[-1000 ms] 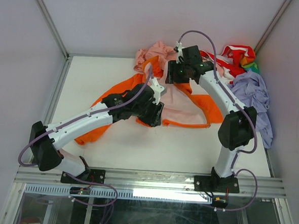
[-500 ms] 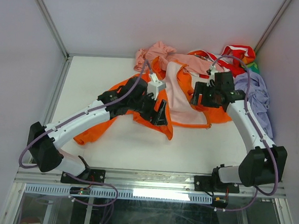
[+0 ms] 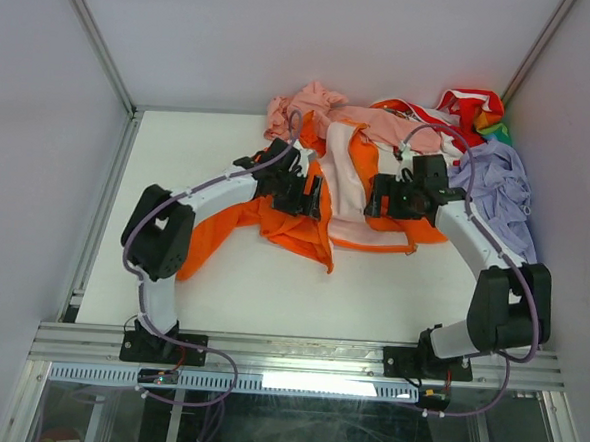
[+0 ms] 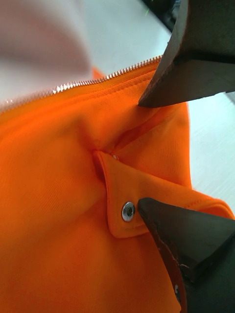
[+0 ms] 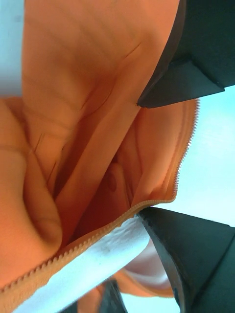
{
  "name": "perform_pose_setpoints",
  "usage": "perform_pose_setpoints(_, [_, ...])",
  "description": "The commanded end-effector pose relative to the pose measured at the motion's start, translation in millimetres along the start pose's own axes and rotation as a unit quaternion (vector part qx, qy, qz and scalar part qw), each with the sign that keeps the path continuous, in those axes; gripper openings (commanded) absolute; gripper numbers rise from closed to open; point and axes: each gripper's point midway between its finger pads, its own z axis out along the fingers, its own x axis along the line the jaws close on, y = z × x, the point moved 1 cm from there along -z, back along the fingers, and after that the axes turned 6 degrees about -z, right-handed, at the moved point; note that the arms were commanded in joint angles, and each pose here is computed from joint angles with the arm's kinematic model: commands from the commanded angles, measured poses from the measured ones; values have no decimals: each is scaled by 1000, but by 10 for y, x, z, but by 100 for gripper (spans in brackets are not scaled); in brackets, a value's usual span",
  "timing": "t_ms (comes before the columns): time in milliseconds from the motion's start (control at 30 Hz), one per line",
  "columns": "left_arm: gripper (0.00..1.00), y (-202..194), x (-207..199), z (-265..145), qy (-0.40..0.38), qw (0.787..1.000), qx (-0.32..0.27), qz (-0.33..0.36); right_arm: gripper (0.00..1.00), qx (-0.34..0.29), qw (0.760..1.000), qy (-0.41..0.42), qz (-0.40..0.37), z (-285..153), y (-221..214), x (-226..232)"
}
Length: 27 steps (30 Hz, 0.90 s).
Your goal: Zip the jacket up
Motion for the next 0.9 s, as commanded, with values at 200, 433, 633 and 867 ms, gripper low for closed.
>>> perform_pose_setpoints(200, [75,119,1400,-320,258,964,-36,-47,63,-10,978,187,-93,305,317,1474])
perform_pose_setpoints(433, [76,169,1517,-920,293,951,-82,-56,65,27,966,231,-110,295,328,2022])
perform_pose_setpoints(633, [78,234,893,-1342,202,966,-145,-72,75,-8,975,198,-98,-134,365,1719])
perform_pose_setpoints(867, [78,-111,-204,-1362,61,983,-156,-75,77,-30,990,132,-34,-198,82,1160])
